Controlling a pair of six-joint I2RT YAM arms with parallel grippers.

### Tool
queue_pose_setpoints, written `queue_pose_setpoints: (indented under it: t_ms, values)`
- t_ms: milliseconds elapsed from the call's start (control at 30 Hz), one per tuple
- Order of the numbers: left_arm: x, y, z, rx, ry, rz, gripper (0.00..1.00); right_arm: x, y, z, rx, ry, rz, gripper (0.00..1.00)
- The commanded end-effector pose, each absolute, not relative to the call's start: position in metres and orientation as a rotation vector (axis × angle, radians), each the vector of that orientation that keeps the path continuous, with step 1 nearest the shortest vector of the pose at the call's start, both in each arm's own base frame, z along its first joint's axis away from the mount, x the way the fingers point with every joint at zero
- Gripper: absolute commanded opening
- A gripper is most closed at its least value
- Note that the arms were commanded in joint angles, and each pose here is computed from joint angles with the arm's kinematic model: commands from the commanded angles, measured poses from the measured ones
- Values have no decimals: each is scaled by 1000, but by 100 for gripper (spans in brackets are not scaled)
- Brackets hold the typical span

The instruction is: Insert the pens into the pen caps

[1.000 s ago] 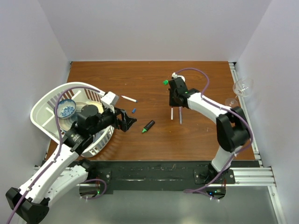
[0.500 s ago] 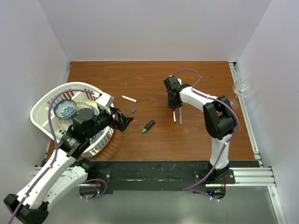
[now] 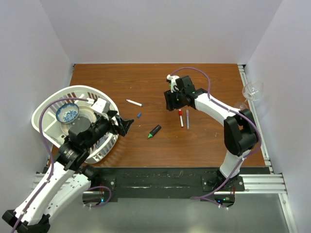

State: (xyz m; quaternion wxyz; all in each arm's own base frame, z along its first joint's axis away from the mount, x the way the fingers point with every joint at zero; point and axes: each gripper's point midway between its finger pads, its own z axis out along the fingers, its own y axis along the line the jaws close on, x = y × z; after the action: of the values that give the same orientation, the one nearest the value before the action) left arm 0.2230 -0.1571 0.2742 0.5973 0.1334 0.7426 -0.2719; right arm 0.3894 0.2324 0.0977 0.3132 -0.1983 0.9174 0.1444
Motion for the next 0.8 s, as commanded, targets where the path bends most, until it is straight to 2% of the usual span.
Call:
queue_pose_setpoints:
  t_ms: [0,333,767]
  values:
    - [225,-142,290,246,1644,-580,100,371,265,102,-1014,2121,553,57]
    - [218,-124,309,183,1558,-545,100,307,298,74,-1647,1799,539,61]
    - [217,-120,312,169,1545,-536,100,281,335,38,-1911,1703,522,61]
